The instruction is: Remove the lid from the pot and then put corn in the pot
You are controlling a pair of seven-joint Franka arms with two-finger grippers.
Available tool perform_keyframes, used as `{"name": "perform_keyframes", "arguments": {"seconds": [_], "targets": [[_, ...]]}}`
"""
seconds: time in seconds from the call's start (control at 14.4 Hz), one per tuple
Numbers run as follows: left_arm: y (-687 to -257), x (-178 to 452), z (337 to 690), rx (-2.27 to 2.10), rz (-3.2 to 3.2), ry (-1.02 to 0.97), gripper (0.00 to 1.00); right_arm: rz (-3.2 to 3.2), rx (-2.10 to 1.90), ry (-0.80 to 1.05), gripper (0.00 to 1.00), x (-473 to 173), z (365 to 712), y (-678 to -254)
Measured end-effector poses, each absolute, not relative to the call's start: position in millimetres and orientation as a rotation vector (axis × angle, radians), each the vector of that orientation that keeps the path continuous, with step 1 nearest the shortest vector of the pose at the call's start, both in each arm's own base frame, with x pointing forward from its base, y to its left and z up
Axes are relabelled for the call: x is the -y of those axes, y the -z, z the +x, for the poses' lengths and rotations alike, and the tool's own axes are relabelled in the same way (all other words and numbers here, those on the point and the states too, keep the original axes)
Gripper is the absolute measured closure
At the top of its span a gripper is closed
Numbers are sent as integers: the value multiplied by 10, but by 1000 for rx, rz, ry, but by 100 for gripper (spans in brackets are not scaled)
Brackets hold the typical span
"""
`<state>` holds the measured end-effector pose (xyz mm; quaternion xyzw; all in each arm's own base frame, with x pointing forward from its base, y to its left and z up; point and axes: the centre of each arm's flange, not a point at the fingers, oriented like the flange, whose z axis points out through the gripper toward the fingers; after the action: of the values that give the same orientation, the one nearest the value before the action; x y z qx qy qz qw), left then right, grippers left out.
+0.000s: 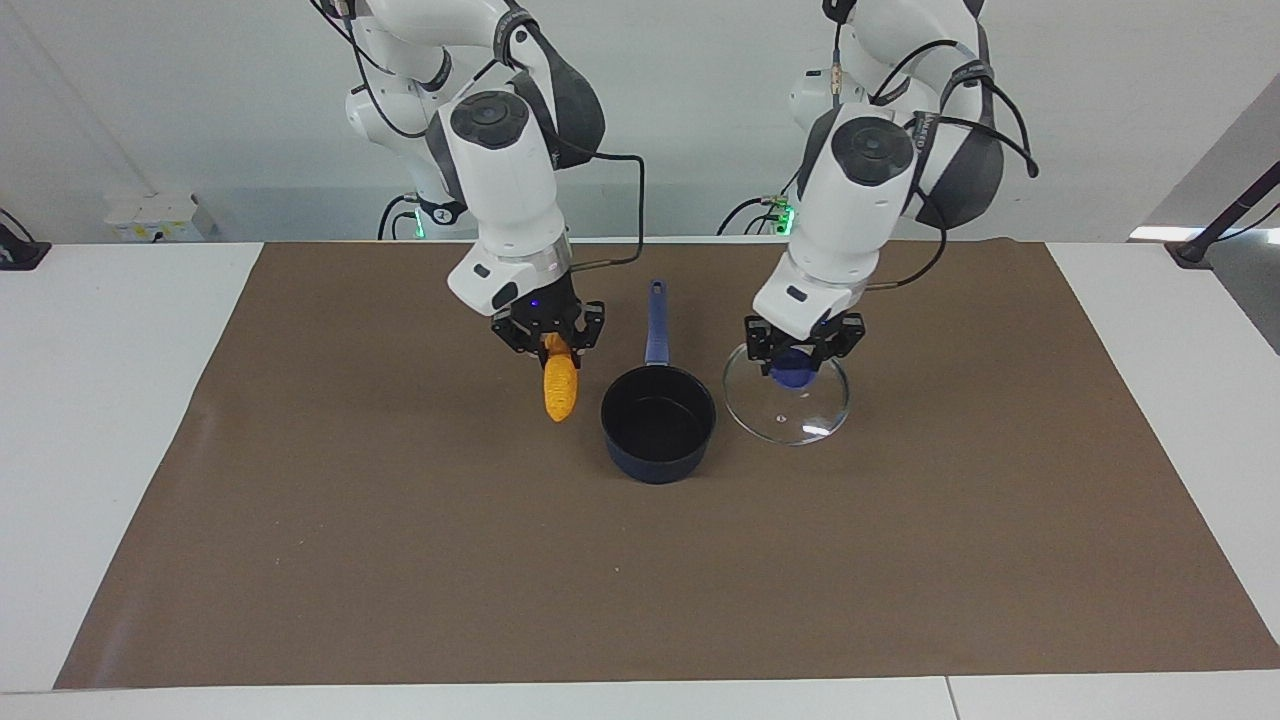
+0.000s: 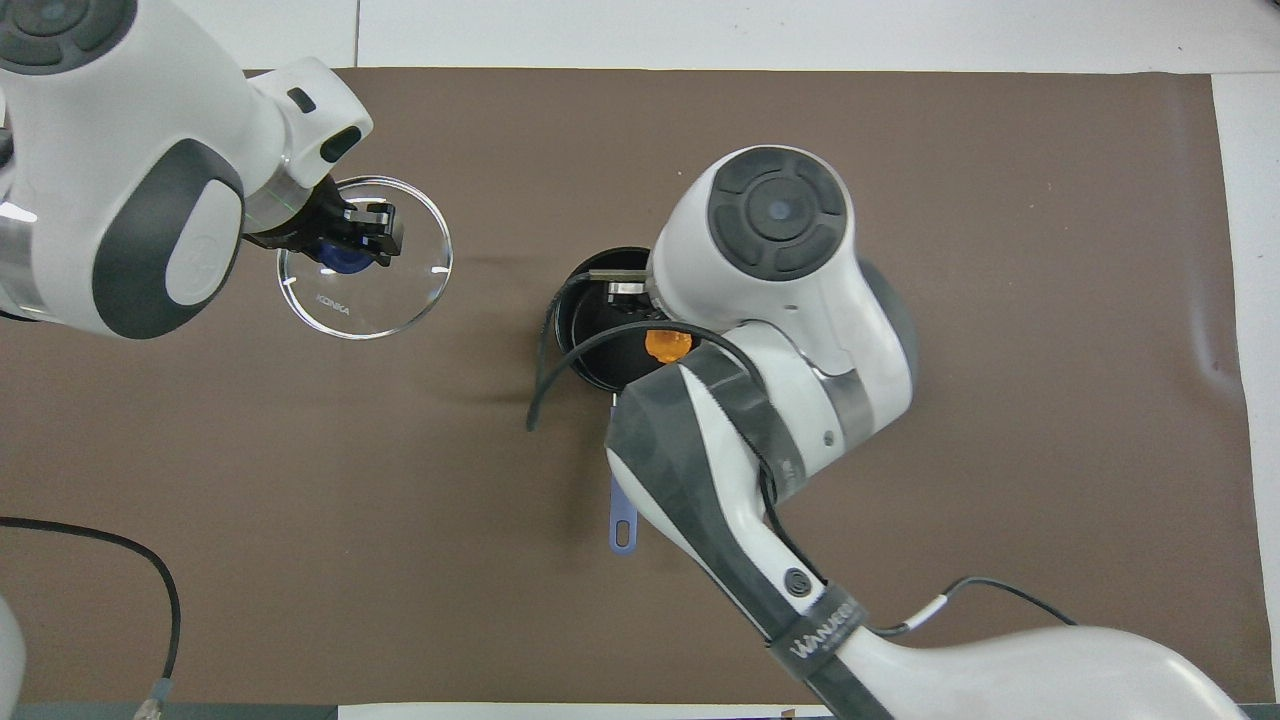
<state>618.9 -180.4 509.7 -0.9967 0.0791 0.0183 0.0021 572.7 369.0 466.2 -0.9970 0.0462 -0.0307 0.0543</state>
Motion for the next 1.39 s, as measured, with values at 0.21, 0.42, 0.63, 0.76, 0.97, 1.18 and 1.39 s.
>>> {"name": "perform_keyframes", "arguments": {"seconds": [0.21,0.42,0.63,0.76,0.97,1.18,1.39], "targets": [[-4989,1177,6307,-329,-3122,-83,37,-3042,-159,76,61,-3974,5805,-4329],[-4784,598,6305,-379,-3121,-38,37,-3044,-202,77,61,-3824,5935,-4280],[-4460,367,6152,-415,-3118,-15,37,-3053,-197,58,61,-3841,5902,-4136],[-4227,349,6049,-422,-3117,-13,37,-3056,-181,53,61,-3905,5849,-3949],[-3869,342,5903,-422,-3117,-8,37,-3062,-181,42,61,-3910,5841,-3835],[-3589,322,5773,-418,-3118,-13,37,-3067,-184,32,61,-3895,5827,-3777],[-3372,317,5671,-418,-3118,4,37,-3052,-183,59,61,-3902,5803,-3665]]}}
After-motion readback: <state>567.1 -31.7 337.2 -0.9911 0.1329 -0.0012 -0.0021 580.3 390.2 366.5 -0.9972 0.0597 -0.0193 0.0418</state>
